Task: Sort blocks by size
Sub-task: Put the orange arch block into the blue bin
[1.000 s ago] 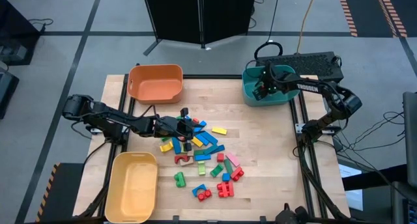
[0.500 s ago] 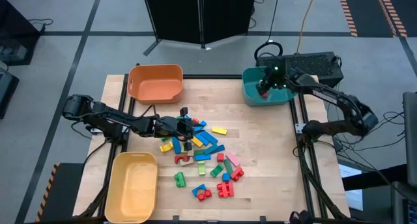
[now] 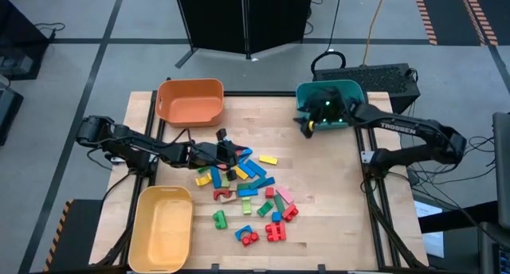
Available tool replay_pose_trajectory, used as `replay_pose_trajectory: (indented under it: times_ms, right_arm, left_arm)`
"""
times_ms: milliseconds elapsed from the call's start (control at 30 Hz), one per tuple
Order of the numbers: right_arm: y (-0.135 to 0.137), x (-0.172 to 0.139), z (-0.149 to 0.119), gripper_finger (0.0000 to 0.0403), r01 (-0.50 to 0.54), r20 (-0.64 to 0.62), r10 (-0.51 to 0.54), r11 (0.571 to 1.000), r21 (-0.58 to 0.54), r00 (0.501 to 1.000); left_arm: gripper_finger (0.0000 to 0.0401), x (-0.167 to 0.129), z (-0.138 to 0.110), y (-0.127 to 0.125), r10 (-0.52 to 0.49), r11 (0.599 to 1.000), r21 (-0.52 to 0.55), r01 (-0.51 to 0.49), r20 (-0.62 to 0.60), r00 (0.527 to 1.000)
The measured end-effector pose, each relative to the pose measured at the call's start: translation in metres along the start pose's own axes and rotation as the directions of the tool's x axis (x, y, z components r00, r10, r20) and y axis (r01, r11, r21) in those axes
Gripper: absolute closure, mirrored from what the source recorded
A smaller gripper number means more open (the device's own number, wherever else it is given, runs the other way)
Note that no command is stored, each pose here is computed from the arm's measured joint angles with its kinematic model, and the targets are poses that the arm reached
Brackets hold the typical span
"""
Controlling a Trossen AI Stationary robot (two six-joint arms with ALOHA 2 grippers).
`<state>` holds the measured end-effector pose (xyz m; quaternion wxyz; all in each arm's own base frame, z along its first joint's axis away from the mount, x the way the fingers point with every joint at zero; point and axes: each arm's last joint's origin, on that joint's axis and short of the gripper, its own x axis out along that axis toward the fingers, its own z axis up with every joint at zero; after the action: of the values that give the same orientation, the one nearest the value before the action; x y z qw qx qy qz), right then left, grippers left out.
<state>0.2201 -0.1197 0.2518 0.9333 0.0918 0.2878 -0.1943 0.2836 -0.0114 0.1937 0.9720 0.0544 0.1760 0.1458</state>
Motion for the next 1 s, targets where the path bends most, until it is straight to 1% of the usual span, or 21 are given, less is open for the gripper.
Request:
replay_pose_trajectory:
  times_ms: [100, 200, 333, 433, 600, 767, 867, 1000]
  right_arm:
    - [0.011, 0.012, 0.001, 0.0191, -0.047, 0.019, 0.049, 0.994, -0.103, 0.999]
    - [0.017, 0.024, 0.001, 0.0198, -0.071, 0.026, 0.076, 0.984, -0.162, 0.997]
    - [0.02, 0.043, -0.002, 0.0208, -0.152, -0.001, 0.155, 0.966, -0.21, 0.988]
    - [0.021, 0.056, 0.003, 0.0214, -0.192, -0.015, 0.194, 0.954, -0.23, 0.981]
    - [0.024, 0.081, 0.017, 0.0218, -0.231, -0.052, 0.226, 0.934, -0.271, 0.973]
    - [0.03, 0.103, 0.031, 0.0218, -0.294, -0.135, 0.264, 0.906, -0.306, 0.955]
    - [0.033, 0.116, 0.037, 0.0218, -0.323, -0.205, 0.267, 0.886, -0.332, 0.942]
    - [0.039, 0.129, 0.045, 0.0218, -0.379, -0.314, 0.267, 0.844, -0.381, 0.911]
  left_arm:
    - [0.0308, 0.001, -0.002, 0.004, 0.075, 0.995, -0.067, -0.076, -0.017, 0.997]
    - [0.0308, 0.003, -0.008, 0.013, 0.121, 0.984, -0.125, -0.13, -0.08, 0.989]
    - [0.0308, 0.006, -0.018, 0.026, 0.165, 0.962, -0.186, -0.197, -0.176, 0.97]
    - [0.0308, 0.007, -0.023, 0.034, 0.186, 0.948, -0.215, -0.235, -0.224, 0.957]
    - [0.0308, 0.009, -0.029, 0.038, 0.16, 0.94, -0.253, -0.229, -0.267, 0.95]
    - [0.0308, 0.017, -0.044, 0.038, 0.166, 0.941, -0.226, -0.251, -0.339, 0.926]
    - [0.0308, 0.023, -0.052, 0.036, 0.119, 0.957, -0.205, -0.206, -0.373, 0.92]
    - [0.0308, 0.027, -0.057, 0.037, 0.053, 0.96, -0.233, -0.153, -0.387, 0.92]
